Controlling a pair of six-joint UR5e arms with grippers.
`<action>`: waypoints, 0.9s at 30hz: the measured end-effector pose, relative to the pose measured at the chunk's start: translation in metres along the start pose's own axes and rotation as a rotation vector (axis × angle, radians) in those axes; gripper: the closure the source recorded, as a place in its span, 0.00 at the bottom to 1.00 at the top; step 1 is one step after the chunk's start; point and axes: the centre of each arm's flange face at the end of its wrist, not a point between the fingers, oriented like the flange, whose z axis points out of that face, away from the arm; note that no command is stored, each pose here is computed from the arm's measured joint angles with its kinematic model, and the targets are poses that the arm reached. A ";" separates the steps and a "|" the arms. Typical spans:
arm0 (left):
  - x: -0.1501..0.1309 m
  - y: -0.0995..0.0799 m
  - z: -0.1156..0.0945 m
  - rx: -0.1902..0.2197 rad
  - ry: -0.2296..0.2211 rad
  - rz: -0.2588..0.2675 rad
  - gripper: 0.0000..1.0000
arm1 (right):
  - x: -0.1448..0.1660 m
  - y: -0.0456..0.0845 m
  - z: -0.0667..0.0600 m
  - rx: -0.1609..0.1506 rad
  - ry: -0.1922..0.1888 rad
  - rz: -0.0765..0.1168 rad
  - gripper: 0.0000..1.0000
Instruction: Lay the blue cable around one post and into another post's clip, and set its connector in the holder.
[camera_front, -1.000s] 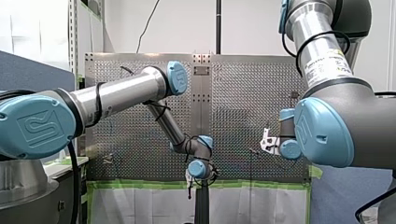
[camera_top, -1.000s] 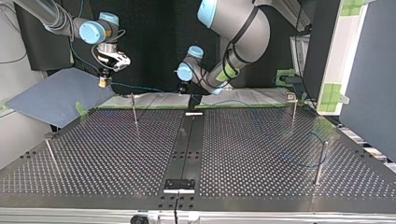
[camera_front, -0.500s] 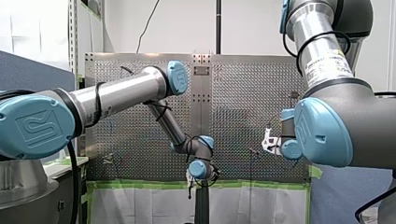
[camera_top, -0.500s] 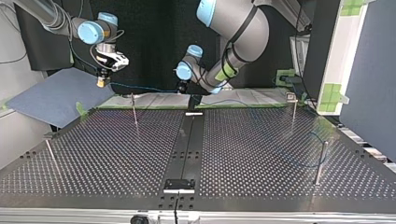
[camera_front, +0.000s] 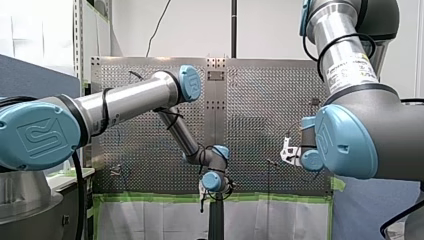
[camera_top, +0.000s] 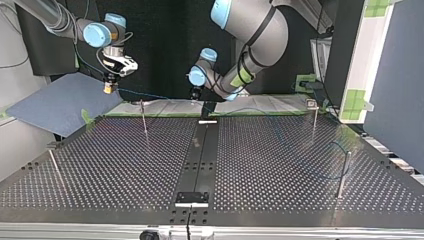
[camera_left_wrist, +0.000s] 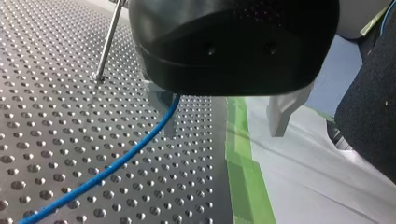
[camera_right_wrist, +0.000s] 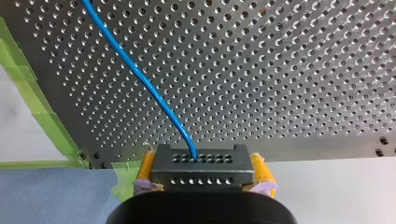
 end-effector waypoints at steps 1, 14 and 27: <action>0.000 0.000 0.000 -0.001 0.000 0.000 0.09 | 0.000 0.000 0.000 0.000 0.000 0.000 1.00; 0.007 0.006 -0.009 -0.011 0.018 0.010 0.11 | 0.000 0.001 0.001 -0.003 0.002 0.000 1.00; 0.004 0.002 -0.008 -0.004 0.007 0.005 0.47 | 0.000 0.001 0.000 -0.003 -0.003 -0.002 1.00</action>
